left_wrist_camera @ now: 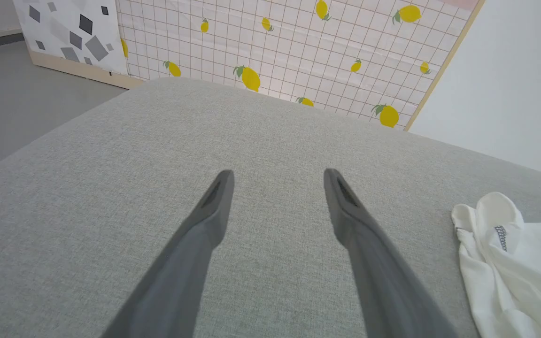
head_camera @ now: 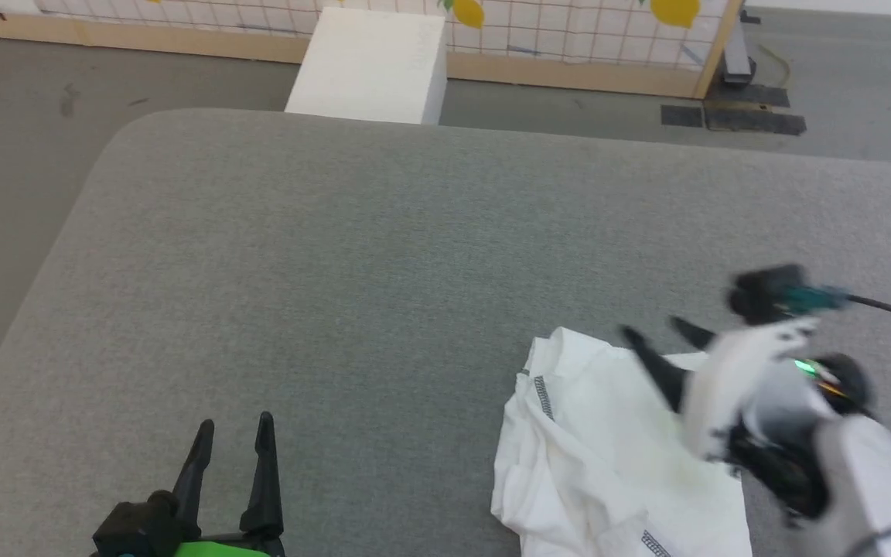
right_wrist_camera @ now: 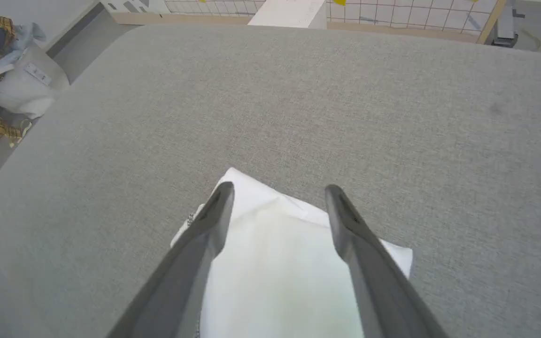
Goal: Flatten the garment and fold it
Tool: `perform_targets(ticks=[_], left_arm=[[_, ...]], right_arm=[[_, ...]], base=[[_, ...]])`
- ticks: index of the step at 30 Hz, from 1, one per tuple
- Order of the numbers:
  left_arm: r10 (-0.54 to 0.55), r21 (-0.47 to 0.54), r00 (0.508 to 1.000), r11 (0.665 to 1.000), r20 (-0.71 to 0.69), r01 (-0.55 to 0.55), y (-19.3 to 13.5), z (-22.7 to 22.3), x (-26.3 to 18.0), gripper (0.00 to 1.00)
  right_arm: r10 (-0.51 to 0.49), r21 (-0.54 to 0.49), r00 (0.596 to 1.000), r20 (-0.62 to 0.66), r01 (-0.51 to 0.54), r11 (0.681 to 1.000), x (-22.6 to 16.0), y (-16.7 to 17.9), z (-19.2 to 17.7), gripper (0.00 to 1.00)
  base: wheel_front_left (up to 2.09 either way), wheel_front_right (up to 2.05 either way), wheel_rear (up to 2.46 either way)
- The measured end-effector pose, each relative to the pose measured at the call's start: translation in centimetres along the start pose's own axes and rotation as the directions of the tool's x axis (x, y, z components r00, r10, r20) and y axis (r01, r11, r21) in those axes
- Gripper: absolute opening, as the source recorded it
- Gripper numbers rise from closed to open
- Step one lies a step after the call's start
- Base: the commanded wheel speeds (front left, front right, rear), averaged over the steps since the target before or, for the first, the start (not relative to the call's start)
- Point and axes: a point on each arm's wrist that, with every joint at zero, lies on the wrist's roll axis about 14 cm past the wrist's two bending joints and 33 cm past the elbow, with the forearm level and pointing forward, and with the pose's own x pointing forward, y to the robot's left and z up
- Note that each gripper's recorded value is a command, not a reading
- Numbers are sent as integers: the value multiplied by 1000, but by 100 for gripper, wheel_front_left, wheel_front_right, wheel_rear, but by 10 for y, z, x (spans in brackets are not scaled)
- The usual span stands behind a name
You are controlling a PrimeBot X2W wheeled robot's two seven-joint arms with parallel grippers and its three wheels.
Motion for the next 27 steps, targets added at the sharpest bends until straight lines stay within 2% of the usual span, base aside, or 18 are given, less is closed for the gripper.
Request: perform_targets(ticks=[4,12,22,27], left_arm=[[-17,0,1000,1000,-7,17,-5,-2,5,100],[-35,-1,999,999,-37,35,-10,-11,14,100],[-44,12,998,999,-43,45,-10,-11,17,100],[-45,21,998,999,-43,46,-7,-8,16,100]], right_arm=[[-122,35,992,-43,123,992,-30,-40,-22,100],[-219,171,958,-188,251,953,-71,-64,-81,100],[-208,245,945,-252,270,931,-65,-63,-115,100],[-166,287,953,-254,238,928,-50,-56,-121,100]], base=[[0,0,0],[0,0,0],[0,0,0],[0,0,0]])
